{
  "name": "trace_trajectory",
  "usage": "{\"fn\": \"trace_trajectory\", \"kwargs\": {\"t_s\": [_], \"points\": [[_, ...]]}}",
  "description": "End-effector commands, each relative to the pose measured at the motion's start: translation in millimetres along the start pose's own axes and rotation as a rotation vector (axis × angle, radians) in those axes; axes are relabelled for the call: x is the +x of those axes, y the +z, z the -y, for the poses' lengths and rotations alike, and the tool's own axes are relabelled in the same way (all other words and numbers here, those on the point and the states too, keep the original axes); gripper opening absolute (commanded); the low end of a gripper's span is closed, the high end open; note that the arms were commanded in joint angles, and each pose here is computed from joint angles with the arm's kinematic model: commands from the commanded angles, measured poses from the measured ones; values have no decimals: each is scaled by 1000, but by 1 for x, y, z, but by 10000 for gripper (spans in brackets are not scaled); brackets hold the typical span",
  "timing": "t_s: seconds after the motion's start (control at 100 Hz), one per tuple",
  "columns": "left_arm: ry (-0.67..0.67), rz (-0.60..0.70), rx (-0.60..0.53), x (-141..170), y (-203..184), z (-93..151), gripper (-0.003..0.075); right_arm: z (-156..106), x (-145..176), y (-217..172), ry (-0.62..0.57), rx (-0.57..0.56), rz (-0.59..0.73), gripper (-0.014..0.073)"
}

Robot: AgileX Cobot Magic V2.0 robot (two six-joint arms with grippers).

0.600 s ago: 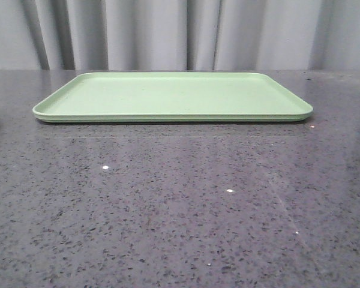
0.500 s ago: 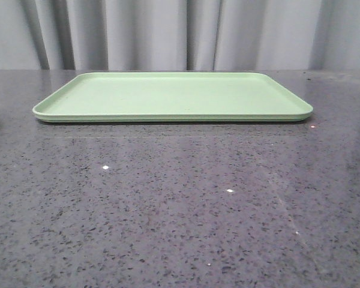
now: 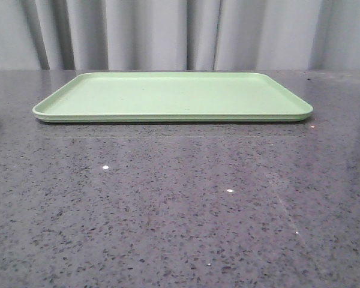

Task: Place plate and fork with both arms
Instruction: 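Move the left gripper down over the white plate's rim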

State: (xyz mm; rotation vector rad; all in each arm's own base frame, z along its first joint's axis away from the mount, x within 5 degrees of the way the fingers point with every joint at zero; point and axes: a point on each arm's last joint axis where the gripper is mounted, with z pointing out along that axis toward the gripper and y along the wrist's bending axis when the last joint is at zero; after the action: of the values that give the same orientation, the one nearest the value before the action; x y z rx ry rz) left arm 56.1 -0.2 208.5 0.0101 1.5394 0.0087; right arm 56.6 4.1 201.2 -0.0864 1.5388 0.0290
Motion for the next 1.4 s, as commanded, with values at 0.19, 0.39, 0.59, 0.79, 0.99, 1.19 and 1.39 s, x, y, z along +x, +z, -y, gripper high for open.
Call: {"fn": "trace_trajectory", "kwargs": {"t_s": [0.19, 0.39, 0.59, 0.79, 0.99, 1.19, 1.39], "points": [[-33, 142, -6, -10, -3, -1, -20, -1, -19, -4, -12, -3, 208, -120], [-69, 119, 9, -33, -8, 0, -20, 1, -42, -8, -4, 1, 260, -120], [-111, 87, 42, -87, -15, 2, -20, 4, -81, -13, -2, 21, 128, -120], [-100, -162, 83, -136, -2, 6, -20, 8, -123, -5, 2, 35, -45, -120], [-88, -431, 122, -170, 18, 10, -20, 11, -160, 7, 14, 45, -225, -120], [-94, -547, 148, -191, 34, 12, -20, 12, -178, 20, 23, 50, -398, -120], [-101, -555, 154, -190, 36, 13, -20, 12, -177, 26, 29, 46, -433, -120]]}}
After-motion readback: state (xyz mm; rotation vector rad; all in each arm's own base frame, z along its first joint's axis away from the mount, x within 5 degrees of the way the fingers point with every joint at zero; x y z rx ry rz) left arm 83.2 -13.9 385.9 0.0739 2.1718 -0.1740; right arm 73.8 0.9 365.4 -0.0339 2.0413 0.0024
